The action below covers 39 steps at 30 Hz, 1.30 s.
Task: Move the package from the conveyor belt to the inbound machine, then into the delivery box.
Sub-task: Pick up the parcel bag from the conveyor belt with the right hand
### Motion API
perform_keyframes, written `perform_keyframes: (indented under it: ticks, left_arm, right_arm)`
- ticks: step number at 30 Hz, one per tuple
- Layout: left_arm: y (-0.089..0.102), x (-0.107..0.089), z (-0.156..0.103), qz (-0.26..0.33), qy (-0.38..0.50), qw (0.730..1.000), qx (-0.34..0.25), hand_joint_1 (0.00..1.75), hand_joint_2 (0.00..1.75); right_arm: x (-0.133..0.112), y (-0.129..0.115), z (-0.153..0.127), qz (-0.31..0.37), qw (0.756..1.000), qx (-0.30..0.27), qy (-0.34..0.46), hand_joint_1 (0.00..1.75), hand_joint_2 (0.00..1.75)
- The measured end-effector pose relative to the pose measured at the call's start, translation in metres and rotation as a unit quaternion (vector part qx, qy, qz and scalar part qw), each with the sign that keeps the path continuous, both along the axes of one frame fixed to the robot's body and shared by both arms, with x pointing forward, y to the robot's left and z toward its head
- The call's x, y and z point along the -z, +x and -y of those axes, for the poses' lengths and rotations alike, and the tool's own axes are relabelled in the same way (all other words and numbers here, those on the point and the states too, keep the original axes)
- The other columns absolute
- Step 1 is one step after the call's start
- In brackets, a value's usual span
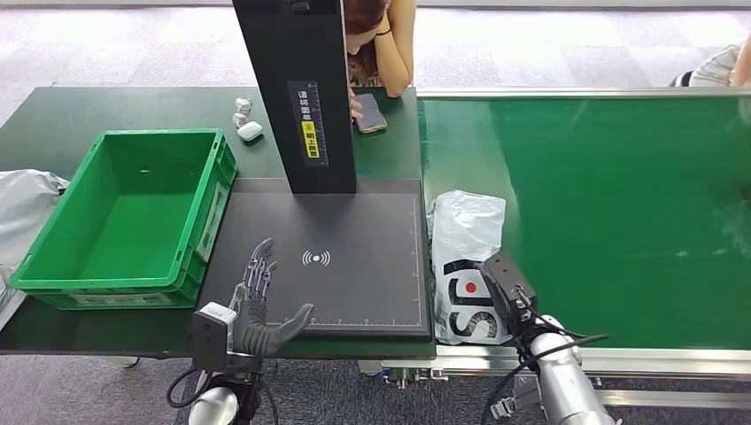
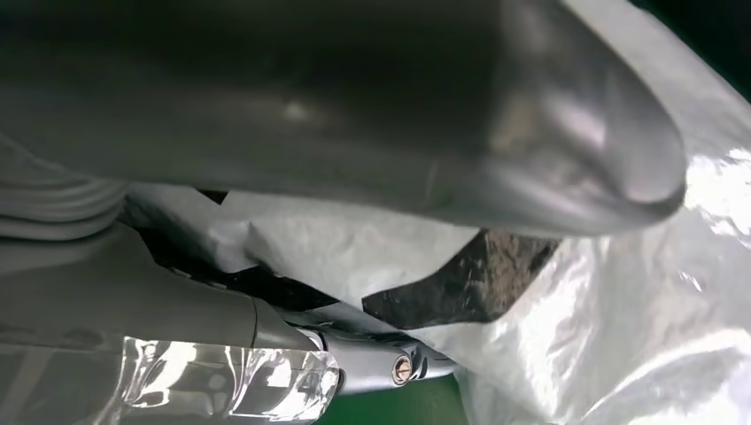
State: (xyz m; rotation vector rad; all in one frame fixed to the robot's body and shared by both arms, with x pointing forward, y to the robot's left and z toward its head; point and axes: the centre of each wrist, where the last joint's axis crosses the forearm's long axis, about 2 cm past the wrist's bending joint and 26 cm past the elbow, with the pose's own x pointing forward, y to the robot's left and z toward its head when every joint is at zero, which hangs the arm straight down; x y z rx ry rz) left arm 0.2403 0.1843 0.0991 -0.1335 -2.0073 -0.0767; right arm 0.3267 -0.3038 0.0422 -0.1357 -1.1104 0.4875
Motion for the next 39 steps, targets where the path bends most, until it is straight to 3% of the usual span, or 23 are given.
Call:
perform_keyframes:
  ticks: [2, 4, 6, 17, 21, 28, 33, 39]
  left_arm:
    - [0.000, 0.001, 0.001, -0.004, -0.001, 1.000, 0.001, 0.00, 1.75]
    - [0.000, 0.002, 0.001, -0.006, -0.001, 1.000, 0.003, 0.00, 1.75]
    - [0.001, 0.002, 0.002, -0.008, -0.001, 1.000, 0.005, 0.00, 1.75]
    - [-0.001, 0.006, 0.001, -0.017, -0.008, 1.000, 0.002, 0.00, 1.75]
    - [-0.003, 0.007, 0.001, -0.020, -0.010, 1.000, 0.001, 0.00, 1.75]
    - [-0.006, 0.009, 0.001, -0.023, -0.010, 1.000, 0.000, 0.00, 1.75]
    - [-0.009, 0.009, -0.001, -0.023, -0.010, 1.000, -0.002, 0.00, 1.75]
    - [-0.011, 0.009, -0.002, -0.023, -0.009, 1.000, -0.003, 0.00, 1.75]
  right_arm:
    - [-0.002, 0.003, -0.002, -0.009, 0.999, -0.014, -0.038, 0.57, 0.00]
    - [-0.004, 0.005, -0.004, -0.018, 0.996, -0.024, -0.082, 1.43, 0.00]
    - [-0.005, 0.008, -0.008, -0.023, 0.992, -0.030, -0.121, 1.75, 0.00]
    - [-0.009, 0.012, -0.013, -0.017, 0.976, -0.049, -0.212, 1.75, 0.00]
    - [-0.008, 0.007, -0.014, -0.015, 0.975, -0.051, -0.218, 1.75, 1.75]
    - [-0.006, -0.003, -0.013, 0.021, 0.982, -0.028, -0.183, 1.75, 1.75]
    - [-0.012, -0.008, -0.008, 0.103, 0.992, 0.026, -0.067, 1.75, 1.75]
    - [-0.025, -0.008, -0.003, 0.179, 0.981, 0.074, 0.017, 1.75, 1.75]
